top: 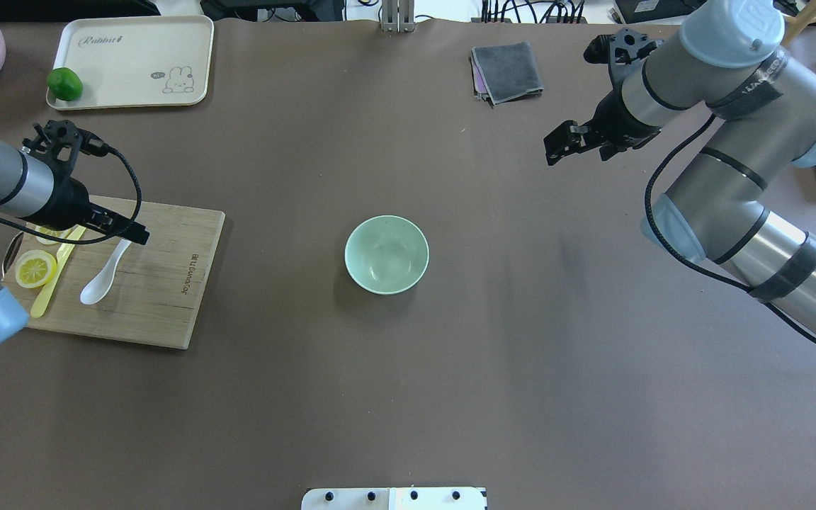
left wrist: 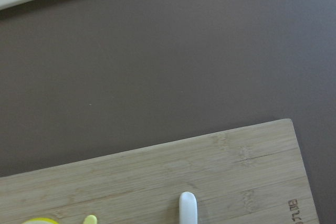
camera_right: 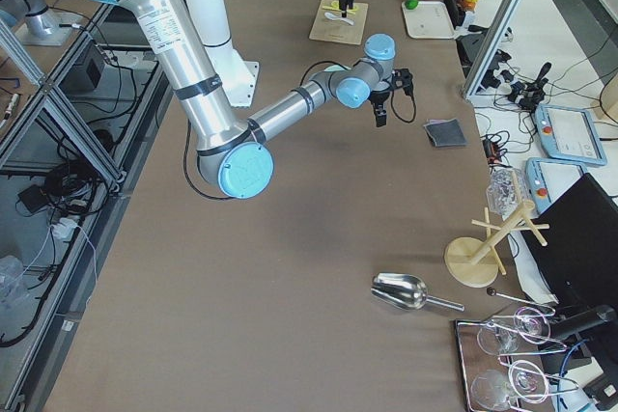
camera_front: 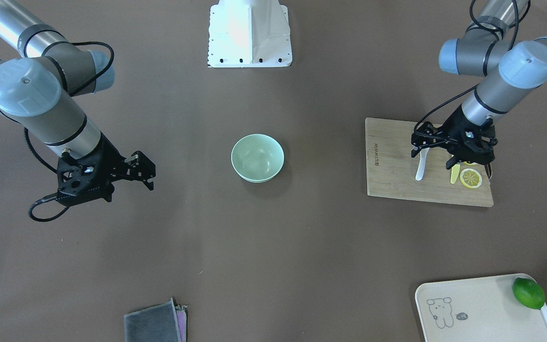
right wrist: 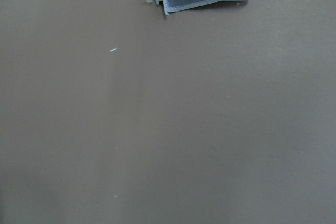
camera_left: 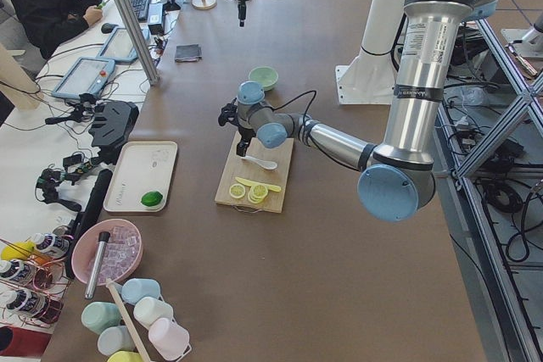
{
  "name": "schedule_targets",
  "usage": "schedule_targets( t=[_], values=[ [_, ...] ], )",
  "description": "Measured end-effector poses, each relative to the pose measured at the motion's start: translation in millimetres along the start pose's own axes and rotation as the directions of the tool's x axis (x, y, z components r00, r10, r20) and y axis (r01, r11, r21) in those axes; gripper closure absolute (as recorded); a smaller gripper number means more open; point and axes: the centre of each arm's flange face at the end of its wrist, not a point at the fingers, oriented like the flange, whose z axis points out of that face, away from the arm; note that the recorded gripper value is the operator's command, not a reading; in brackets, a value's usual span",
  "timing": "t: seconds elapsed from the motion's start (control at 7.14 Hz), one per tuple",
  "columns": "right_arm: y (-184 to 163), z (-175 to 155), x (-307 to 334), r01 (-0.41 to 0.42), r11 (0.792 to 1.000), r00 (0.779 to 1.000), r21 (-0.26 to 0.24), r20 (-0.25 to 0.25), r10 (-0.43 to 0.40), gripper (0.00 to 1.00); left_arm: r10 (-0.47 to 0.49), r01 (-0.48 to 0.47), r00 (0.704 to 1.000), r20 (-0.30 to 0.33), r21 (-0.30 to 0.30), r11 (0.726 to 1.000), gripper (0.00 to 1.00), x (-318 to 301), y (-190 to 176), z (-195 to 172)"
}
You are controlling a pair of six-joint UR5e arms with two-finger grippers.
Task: Place spoon in bowl
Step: 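Close the left gripper on the white spoon handle and lift it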
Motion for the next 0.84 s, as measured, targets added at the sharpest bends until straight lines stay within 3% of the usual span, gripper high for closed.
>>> schedule_targets(
  t=[0.14,0.28,0.42,0.56,0.7,0.84],
  values=[
    [-5.3,-11.7,19.4,-0.028,0.999,1.0,-0.025,0.003,0.028,0.0,0.003,-0.003,1.0,0.006,-0.017,1.0,0.03,0.0,5.8,10.1],
    [-8.6,-18.6,31.5,-0.041,0.998,0.999,-0.043,-0.009,0.041,0.0,0.002,-0.002,1.0,0.013,-0.03,1.0,0.11,-3.7,10.8,16.2],
    [-10.3,-21.1,37.3,-0.046,0.998,0.999,-0.052,-0.021,0.045,0.0,-0.001,0.002,1.0,0.019,-0.04,0.999,0.4,-7.9,15.5,19.6],
    [-11.0,-21.8,40.2,-0.049,0.997,0.999,-0.055,-0.028,0.047,0.0,-0.004,0.005,1.0,0.023,-0.047,0.999,0.59,-10.6,19.1,22.1],
    [-11.7,-22.9,42.2,-0.051,0.997,0.998,-0.054,-0.031,0.049,0.0,-0.007,0.008,1.0,0.026,-0.054,0.999,0.6,-12.2,21.6,24.9],
    [-12.5,-24.6,44.2,-0.054,0.997,0.998,-0.052,-0.032,0.052,0.0,-0.008,0.01,1.0,0.028,-0.058,0.998,0.73,-13.4,22.8,27.0]
  ],
)
